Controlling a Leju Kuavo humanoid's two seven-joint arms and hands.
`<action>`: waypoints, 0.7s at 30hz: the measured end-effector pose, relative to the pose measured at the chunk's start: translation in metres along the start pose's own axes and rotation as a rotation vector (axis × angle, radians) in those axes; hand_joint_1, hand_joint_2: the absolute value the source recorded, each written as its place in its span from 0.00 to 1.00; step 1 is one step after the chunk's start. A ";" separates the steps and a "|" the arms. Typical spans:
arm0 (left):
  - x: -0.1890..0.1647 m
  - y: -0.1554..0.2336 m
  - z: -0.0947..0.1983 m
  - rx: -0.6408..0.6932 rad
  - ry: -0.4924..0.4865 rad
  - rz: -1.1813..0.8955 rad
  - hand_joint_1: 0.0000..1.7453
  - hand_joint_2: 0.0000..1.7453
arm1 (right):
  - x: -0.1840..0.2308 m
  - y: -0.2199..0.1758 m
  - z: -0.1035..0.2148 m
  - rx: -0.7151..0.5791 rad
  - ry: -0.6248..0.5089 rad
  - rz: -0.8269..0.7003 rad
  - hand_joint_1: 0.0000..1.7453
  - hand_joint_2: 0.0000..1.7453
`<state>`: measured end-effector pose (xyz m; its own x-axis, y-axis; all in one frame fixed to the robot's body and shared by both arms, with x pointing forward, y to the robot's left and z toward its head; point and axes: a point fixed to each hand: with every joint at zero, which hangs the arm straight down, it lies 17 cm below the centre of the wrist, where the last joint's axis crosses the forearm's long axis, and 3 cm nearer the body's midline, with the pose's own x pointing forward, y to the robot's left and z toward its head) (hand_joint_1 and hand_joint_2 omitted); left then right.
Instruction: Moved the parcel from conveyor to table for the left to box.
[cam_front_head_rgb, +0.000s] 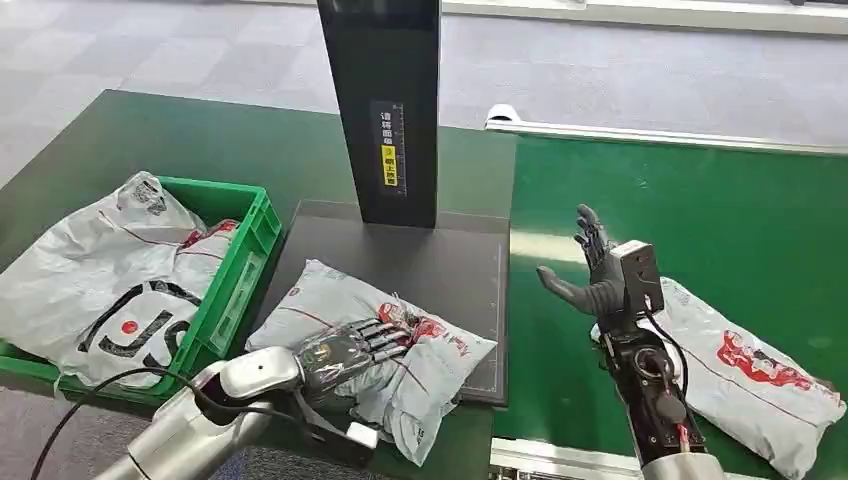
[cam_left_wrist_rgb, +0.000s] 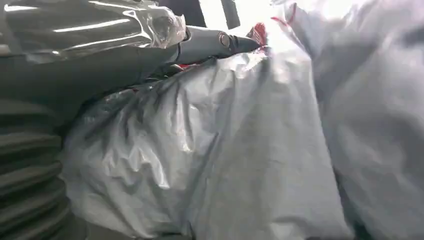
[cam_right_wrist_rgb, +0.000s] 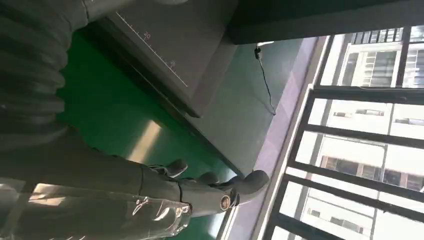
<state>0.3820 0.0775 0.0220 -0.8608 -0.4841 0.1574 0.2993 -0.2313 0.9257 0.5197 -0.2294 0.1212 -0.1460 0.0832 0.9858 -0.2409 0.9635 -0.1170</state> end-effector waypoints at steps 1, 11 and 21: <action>0.001 0.001 -0.003 -0.007 -0.008 -0.002 0.00 1.00 | -0.001 0.000 0.000 0.000 0.002 -0.001 0.00 1.00; -0.019 0.007 -0.016 0.006 0.096 -0.096 0.23 1.00 | -0.006 0.001 0.002 0.000 0.009 0.001 0.00 1.00; -0.013 -0.005 -0.015 0.028 0.133 -0.107 1.00 1.00 | 0.001 0.004 -0.011 0.025 0.002 0.010 0.00 1.00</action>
<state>0.3977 0.0723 0.0101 -0.8247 -0.5655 0.0125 0.1960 -0.2648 0.9442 0.5289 -0.2223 0.1229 -0.1461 0.0935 0.9848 -0.2629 0.9560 -0.1297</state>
